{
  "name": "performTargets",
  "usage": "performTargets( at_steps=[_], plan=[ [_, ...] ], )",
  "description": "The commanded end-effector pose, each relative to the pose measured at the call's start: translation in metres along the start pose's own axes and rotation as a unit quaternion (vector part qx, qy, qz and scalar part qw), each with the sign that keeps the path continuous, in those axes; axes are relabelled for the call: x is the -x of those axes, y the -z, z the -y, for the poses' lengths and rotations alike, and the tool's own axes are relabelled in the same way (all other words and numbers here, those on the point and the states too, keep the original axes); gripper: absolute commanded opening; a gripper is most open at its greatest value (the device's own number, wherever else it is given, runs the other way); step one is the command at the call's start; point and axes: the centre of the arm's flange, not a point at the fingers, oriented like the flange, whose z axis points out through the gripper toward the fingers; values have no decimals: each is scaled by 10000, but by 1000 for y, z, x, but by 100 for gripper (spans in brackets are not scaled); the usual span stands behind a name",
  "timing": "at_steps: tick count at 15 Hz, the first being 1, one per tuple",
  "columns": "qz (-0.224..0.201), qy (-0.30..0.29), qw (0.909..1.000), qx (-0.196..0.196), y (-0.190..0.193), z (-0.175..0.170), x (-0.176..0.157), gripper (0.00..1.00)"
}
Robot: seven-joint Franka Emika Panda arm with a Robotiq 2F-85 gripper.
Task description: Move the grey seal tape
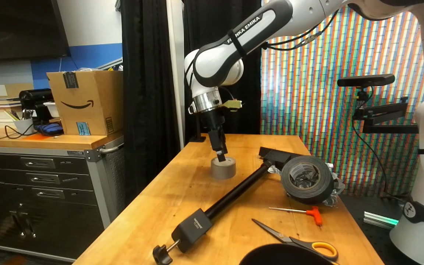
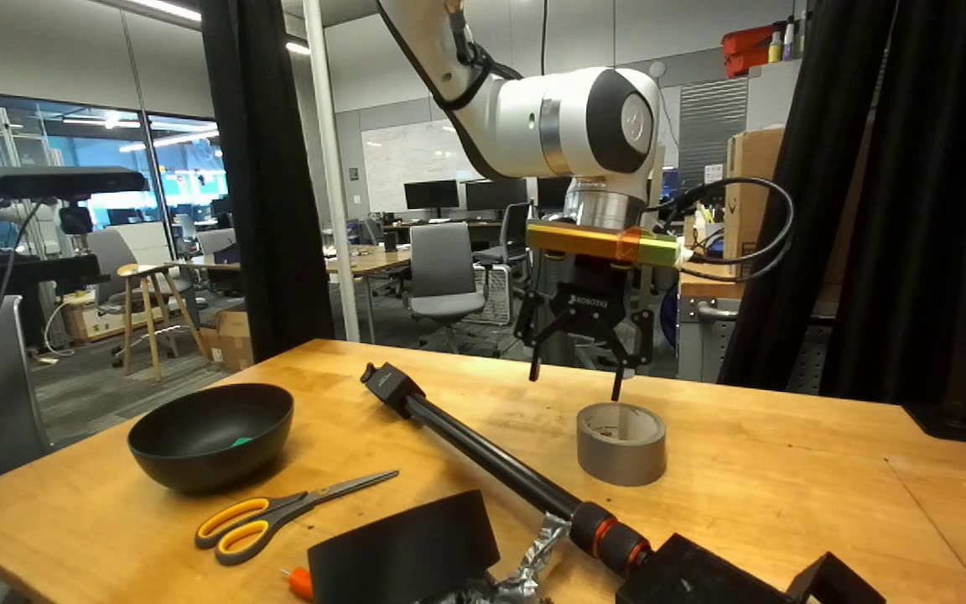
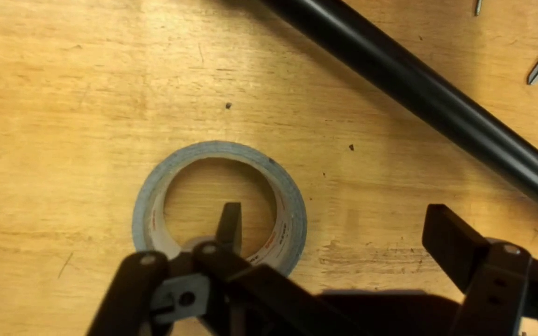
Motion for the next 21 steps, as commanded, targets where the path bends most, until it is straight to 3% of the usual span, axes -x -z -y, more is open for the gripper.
performTargets(
  at_steps=[1, 8, 17, 18, 19, 21],
  plan=[
    [-22, 348, 9993, -149, 0, 2, -11, 100],
    [-43, 937, 9946, -449, -18, 10, -16, 100],
    [204, 881, 9941, -607, -54, -17, -22, 100],
    [231, 850, 9943, -593, -57, -18, -23, 98],
    [263, 807, 9948, -560, -58, -19, -22, 74],
    [302, 754, 9953, -534, -58, -19, -21, 72]
  ],
)
